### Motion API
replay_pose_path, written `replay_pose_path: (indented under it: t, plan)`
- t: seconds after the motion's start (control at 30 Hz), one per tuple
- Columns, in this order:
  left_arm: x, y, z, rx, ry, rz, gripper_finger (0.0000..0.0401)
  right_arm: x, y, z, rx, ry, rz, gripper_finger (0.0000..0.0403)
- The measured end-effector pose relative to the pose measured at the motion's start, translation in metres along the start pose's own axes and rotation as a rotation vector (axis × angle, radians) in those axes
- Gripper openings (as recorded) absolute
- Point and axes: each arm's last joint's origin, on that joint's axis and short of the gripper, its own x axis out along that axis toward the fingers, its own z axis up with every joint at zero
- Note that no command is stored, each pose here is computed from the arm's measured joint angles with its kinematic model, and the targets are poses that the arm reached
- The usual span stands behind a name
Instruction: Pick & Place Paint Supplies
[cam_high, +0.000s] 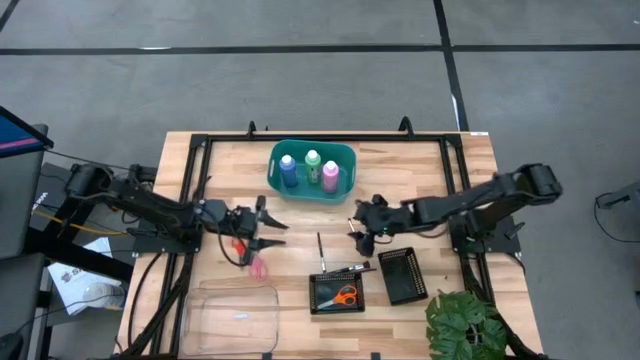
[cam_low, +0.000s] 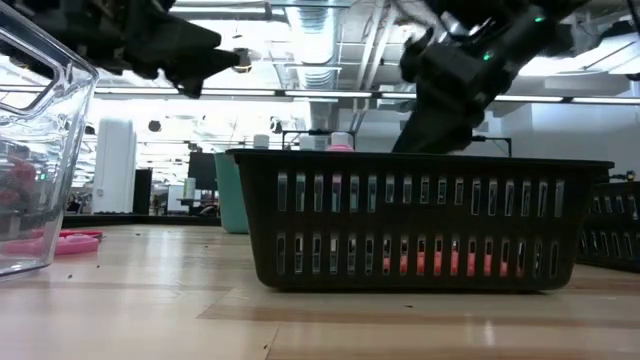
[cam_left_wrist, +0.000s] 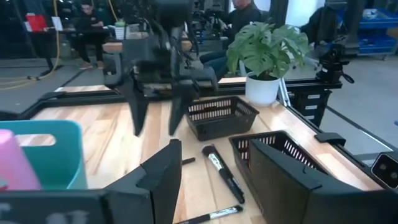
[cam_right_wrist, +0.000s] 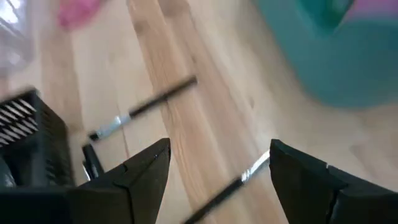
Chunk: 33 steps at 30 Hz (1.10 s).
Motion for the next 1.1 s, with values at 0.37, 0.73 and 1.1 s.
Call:
replay_pose_path:
  t: [0.37, 0.73, 1.1]
  plan:
    - [-0.023, 0.012, -0.017, -0.006, -0.006, 0.069, 0.0181, 0.037, -0.005, -0.007, 0.134, 0.229, -0.065, 0.0254]
    - [-0.025, 0.019, -0.018, -0.006, -0.009, 0.102, 0.0181, 0.055, -0.015, -0.016, 0.195, 0.286, -0.127, 0.0254]
    - [-0.025, 0.021, -0.017, -0.005, -0.012, 0.112, 0.0177, 0.072, -0.014, -0.029, 0.186, 0.321, -0.202, 0.0207]
